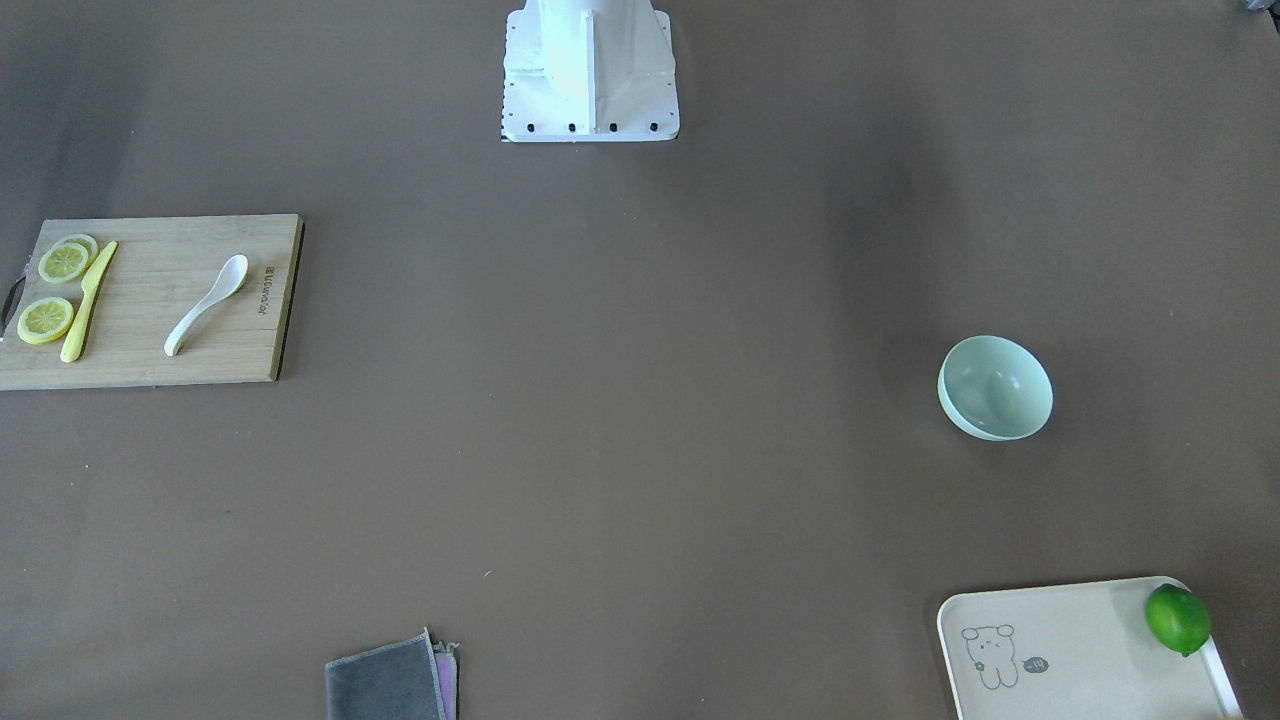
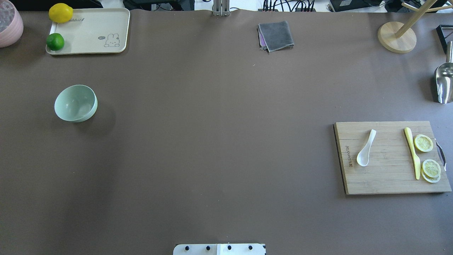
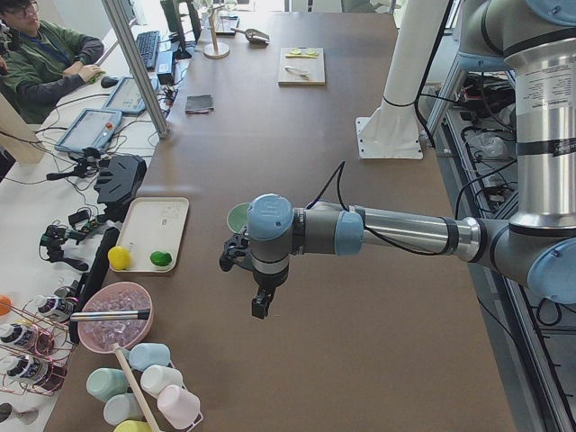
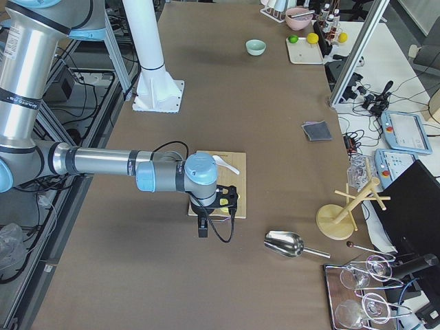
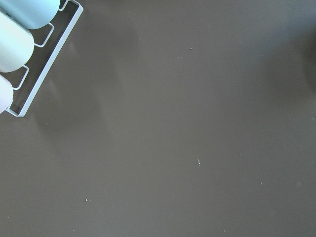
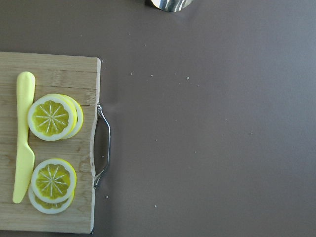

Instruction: Place spoon in bowl

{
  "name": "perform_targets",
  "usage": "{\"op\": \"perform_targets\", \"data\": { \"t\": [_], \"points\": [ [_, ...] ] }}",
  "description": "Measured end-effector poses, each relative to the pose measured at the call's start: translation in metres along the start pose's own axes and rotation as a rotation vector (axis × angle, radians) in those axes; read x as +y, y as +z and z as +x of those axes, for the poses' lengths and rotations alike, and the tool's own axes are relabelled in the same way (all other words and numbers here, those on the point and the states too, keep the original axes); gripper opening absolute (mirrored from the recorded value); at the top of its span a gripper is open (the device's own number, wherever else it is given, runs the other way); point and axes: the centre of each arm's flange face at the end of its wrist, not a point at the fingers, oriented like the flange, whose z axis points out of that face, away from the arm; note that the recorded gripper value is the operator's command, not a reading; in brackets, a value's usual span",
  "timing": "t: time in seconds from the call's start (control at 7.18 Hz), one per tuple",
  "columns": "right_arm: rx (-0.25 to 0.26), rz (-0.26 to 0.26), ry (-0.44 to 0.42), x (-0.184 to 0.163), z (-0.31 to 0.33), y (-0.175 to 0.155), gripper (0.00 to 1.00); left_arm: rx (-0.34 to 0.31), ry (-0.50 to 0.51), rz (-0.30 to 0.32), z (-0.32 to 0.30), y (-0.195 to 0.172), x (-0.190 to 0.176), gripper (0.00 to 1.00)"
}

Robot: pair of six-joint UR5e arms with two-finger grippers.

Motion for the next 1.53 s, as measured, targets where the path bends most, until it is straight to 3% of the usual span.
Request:
{"op": "perform_targets", "data": {
  "t": [0.84,0.98,1.25,1.39,1.53],
  "points": [
    [-0.013,0.021,-0.016,-0.003,-0.005,-0.004,1.00,-0.013,0.030,0.035,0.008,-0.011,-0.009,0.99],
    [-0.019,0.066,-0.055,-0.007,-0.009,-0.008,1.00,-0.023,0.059,0.068,0.016,-0.022,-0.015,0.99],
    [-0.003,0.206,-0.173,-0.016,-0.020,-0.023,1.00,-0.063,0.159,0.181,0.021,-0.034,-0.033,0.99],
    [0.017,0.260,-0.198,-0.020,-0.024,-0.030,1.00,-0.079,0.182,0.250,0.015,-0.034,-0.049,0.99],
    [0.017,0.292,-0.169,-0.029,-0.029,-0.036,1.00,-0.068,0.166,0.295,0.013,-0.032,-0.061,0.99]
  ]
}}
